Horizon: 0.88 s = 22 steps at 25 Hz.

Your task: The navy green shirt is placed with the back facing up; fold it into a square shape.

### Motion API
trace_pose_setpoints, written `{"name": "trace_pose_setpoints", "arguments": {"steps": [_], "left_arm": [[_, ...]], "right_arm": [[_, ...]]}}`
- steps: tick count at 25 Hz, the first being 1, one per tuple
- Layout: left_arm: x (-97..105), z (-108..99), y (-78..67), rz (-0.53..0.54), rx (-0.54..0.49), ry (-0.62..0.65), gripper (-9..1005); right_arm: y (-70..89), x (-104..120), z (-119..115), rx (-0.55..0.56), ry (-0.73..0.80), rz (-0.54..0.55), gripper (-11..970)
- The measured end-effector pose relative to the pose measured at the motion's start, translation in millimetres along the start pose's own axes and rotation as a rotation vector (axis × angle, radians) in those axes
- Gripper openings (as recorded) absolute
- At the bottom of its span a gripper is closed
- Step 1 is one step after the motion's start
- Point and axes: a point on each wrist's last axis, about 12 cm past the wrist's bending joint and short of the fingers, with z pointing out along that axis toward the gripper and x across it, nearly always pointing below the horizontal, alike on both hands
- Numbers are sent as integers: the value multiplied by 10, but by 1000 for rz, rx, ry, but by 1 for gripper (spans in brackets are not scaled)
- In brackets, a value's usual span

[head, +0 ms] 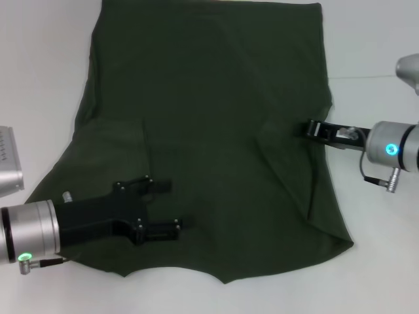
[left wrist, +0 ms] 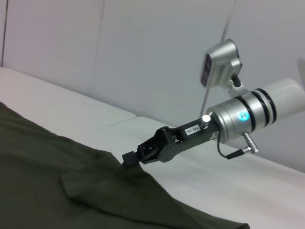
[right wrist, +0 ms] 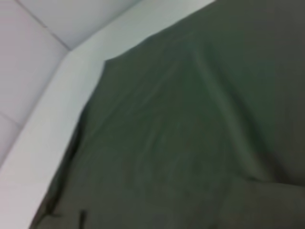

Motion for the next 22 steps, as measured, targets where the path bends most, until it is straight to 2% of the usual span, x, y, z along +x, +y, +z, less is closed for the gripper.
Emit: {"name": "trace_pose_setpoints", "arguments": {"steps": [11,18,22], "left_arm": [[-2,-9,7,-3,-6,-6,917],[-7,-56,38,-13,-38,-28,917],[-6,-88,55,-21,-57,-42,917]], "right_arm": [[245,126,205,-60,71,-44,88],[342,134,163,-161,105,-106,147],[349,96,117,-187,98,-113,278]]}}
